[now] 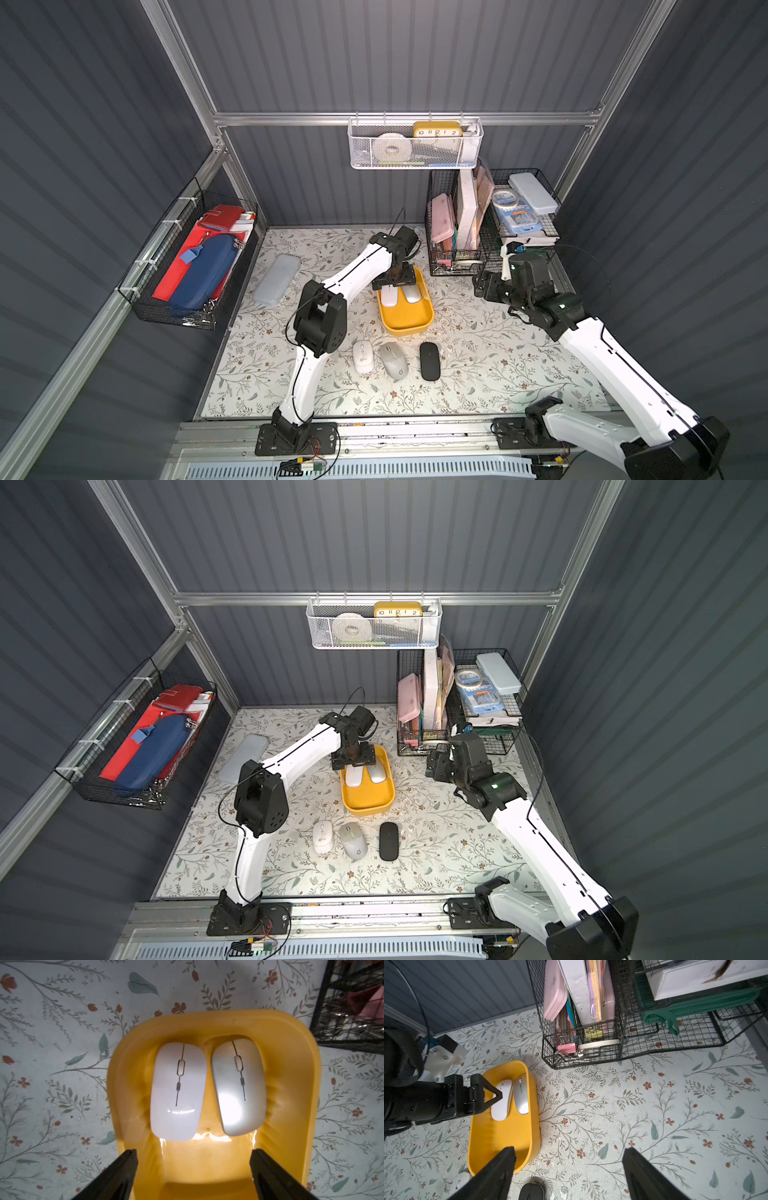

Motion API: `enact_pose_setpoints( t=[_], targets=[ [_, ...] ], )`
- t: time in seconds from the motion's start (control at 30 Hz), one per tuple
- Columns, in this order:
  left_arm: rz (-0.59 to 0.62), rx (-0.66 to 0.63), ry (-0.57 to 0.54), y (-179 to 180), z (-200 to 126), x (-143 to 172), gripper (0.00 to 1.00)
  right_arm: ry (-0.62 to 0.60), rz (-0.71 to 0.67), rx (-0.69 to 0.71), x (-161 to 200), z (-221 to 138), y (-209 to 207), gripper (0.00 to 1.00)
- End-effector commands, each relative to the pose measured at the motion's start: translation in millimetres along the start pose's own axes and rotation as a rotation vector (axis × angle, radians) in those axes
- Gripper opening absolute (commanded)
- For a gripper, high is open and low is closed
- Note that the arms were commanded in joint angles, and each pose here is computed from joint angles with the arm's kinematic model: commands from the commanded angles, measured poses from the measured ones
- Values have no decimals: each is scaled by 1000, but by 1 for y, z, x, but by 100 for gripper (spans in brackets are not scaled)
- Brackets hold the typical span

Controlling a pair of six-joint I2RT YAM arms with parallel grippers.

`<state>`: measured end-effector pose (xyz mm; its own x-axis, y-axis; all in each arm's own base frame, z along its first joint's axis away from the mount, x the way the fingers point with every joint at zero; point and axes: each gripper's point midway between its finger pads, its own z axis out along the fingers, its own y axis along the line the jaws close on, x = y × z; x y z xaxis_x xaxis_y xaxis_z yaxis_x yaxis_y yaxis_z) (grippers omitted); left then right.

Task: Take out the mouse from the storage box
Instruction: Pick up the mouse from the storage box.

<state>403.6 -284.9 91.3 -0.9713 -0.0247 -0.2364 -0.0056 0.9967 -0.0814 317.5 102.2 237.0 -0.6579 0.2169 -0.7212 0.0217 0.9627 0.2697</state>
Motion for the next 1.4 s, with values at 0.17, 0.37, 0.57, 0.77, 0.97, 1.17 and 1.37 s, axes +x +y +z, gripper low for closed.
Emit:
enact_pose_setpoints(
  t=[0.17,0.37,0.57,0.77,0.97,1.17,1.37],
  targets=[
    [83,-31,2,3,11,-15,87,1,-6,5,0,6,-3,86],
    [99,-44,61,18,26,-5,82,5,-4,1,2,8,-3,86],
    [121,1,119,20,47,6,80,-1,-2,-4,2,8,-3,86],
    [139,-2,140,18,59,4,81,-2,-4,6,2,7,-6,86],
    [138,56,160,8,60,8,80,2,4,0,3,11,-5,86],
    [143,151,128,-13,34,1,78,7,6,-2,4,12,-5,86],
    [128,131,79,-9,12,-9,78,10,10,-12,5,13,-4,86]
  ],
)
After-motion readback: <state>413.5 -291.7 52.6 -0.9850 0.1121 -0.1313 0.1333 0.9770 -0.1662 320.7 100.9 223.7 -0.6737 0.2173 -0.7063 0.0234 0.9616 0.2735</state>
